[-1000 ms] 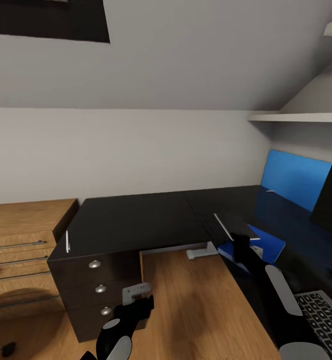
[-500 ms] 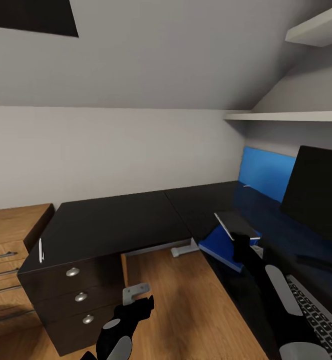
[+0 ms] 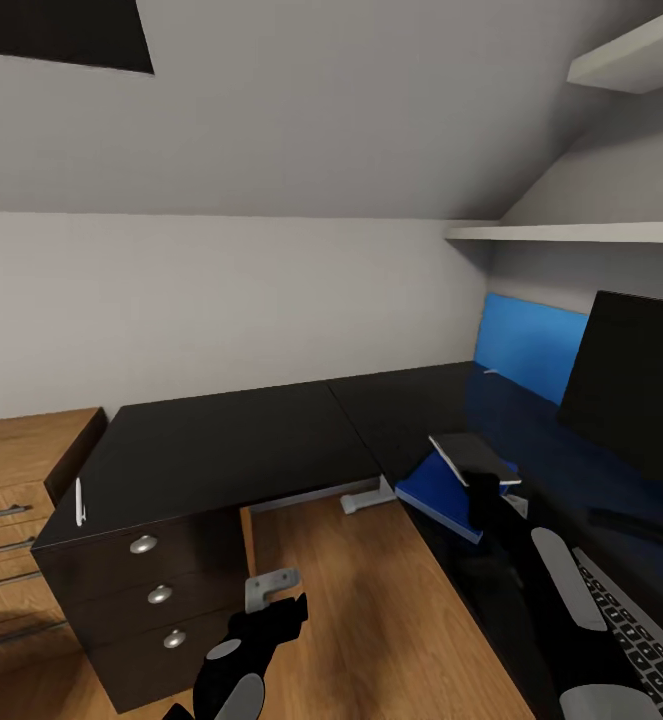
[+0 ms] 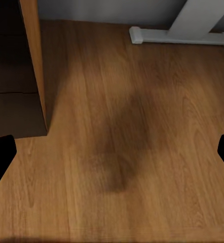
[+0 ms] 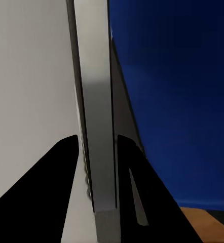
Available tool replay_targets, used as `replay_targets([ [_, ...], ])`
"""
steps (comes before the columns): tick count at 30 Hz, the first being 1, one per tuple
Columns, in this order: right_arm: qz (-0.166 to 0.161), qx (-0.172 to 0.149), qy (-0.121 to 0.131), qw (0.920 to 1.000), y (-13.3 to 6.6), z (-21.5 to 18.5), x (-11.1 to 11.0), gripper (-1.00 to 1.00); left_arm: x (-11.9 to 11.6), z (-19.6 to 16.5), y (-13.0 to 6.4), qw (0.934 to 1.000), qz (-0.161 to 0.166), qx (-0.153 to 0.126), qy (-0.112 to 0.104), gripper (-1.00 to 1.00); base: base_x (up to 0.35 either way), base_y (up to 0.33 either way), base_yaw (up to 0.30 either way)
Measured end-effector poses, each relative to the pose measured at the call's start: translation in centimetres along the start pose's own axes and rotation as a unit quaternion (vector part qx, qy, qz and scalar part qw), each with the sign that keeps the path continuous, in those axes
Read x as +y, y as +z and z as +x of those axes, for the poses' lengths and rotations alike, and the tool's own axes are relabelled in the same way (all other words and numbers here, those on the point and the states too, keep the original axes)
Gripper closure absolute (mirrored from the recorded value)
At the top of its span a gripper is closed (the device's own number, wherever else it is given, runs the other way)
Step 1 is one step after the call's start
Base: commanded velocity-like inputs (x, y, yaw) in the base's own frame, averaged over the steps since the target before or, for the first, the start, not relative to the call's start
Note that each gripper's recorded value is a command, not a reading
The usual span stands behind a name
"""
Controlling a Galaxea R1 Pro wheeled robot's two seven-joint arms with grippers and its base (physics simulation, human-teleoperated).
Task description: In the bedroom, organize the workspace by keeping the computer under the desk, ensuring the monitor is on the desk, placing the keyboard on the desk next to the monitor, placing the mouse on the desk next to the keyboard, moving the folder from the swivel chair onto the desk next to the mouse, stacking the notebook on top of the folder with the pen on top of the notebook, and positioning the swivel chair next to the desk.
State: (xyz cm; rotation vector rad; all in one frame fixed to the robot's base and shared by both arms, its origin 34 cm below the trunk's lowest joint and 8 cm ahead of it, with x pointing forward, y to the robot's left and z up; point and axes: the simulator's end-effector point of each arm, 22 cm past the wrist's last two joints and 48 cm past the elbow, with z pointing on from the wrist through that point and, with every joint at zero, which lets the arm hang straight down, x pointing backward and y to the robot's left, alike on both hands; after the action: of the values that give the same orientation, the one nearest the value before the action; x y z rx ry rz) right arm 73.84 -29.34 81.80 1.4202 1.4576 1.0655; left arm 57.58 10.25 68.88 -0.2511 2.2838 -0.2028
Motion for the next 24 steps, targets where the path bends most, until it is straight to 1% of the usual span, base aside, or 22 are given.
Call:
replay_targets([
  [9,0.012,0.000,-0.001,0.9999,-0.01,-0.04,-0.50,1.00,0.10,0.00,0.04,1.0000,-0.001,0.000,0.001,-1.00,0.000,0.000,0.000],
  [24,0.012,0.000,-0.001,0.9999,-0.02,-0.01,-0.46,1.00,0.14,-0.02,0.04,1.0000,-0.002,-0.001,0.002,-1.00,0.000,0.000,0.000],
])
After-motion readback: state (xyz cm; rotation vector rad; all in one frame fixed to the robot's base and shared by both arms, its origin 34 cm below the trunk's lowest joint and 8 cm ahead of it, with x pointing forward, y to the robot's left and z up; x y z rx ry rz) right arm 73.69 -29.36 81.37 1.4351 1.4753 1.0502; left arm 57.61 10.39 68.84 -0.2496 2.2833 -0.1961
